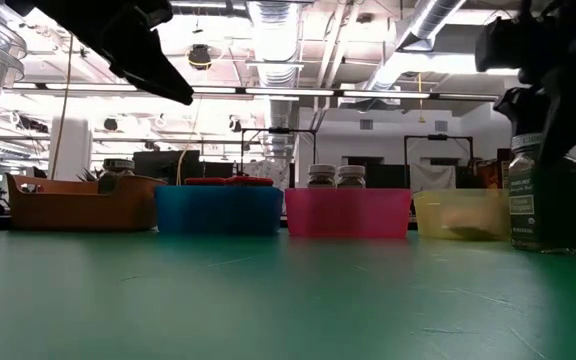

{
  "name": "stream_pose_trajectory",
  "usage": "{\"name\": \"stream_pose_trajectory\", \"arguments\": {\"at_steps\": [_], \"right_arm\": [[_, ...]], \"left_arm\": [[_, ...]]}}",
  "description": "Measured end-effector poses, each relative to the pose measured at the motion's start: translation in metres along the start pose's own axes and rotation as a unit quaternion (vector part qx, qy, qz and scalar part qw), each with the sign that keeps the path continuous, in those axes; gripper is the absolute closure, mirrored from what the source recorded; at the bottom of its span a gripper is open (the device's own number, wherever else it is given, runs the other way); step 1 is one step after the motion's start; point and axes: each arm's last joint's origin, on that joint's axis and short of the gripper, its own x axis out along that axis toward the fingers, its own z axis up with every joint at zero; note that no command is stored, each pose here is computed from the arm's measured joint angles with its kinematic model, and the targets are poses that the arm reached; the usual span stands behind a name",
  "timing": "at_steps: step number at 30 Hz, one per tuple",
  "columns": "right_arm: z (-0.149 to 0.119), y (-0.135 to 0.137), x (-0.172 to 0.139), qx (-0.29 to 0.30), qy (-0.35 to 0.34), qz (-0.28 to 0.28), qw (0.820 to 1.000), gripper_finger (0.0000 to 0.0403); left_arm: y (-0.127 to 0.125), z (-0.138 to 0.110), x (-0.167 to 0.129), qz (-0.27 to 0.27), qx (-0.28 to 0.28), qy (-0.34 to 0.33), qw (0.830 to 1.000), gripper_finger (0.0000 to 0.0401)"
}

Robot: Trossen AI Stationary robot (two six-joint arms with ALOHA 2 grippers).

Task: Sort spices by type
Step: Put the green seasoning bottle into the orange bin

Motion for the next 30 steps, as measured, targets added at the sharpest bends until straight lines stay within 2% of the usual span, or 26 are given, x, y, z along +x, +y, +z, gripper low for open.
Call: {"name": "stream_pose_trajectory", "arguments": {"at_steps": [6, 14, 20, 23, 26, 30], "right_arm": [[0.003, 0.004, 0.012, -0.012, 0.025, -0.004, 1.000, 0.0182], [0.018, 0.003, 0.017, -0.015, 0.011, -0.003, 1.000, 0.0182], [0.059, -0.009, 0.005, -0.038, -0.089, -0.013, 0.995, 0.0182], [0.077, -0.022, 0.009, -0.049, -0.138, -0.021, 0.989, 0.0182], [0.098, -0.036, 0.010, -0.044, -0.209, -0.026, 0.977, 0.0181], [0.116, -0.051, 0.025, -0.056, -0.246, -0.022, 0.967, 0.0179]], "left_arm": [[0.000, 0.000, 0.000, 0.000, 0.000, 0.000, 1.000, 0.0089], [0.000, 0.001, 0.000, 0.000, -0.016, -0.005, 1.000, 0.0089], [-0.002, 0.007, 0.004, -0.003, -0.019, -0.030, 0.999, 0.0089], [-0.006, 0.009, 0.010, -0.023, -0.020, -0.037, 0.999, 0.0089], [-0.012, 0.005, 0.020, -0.042, -0.001, -0.017, 0.999, 0.0089], [-0.020, 0.000, 0.036, -0.055, 0.010, 0.003, 0.998, 0.0089]]}}
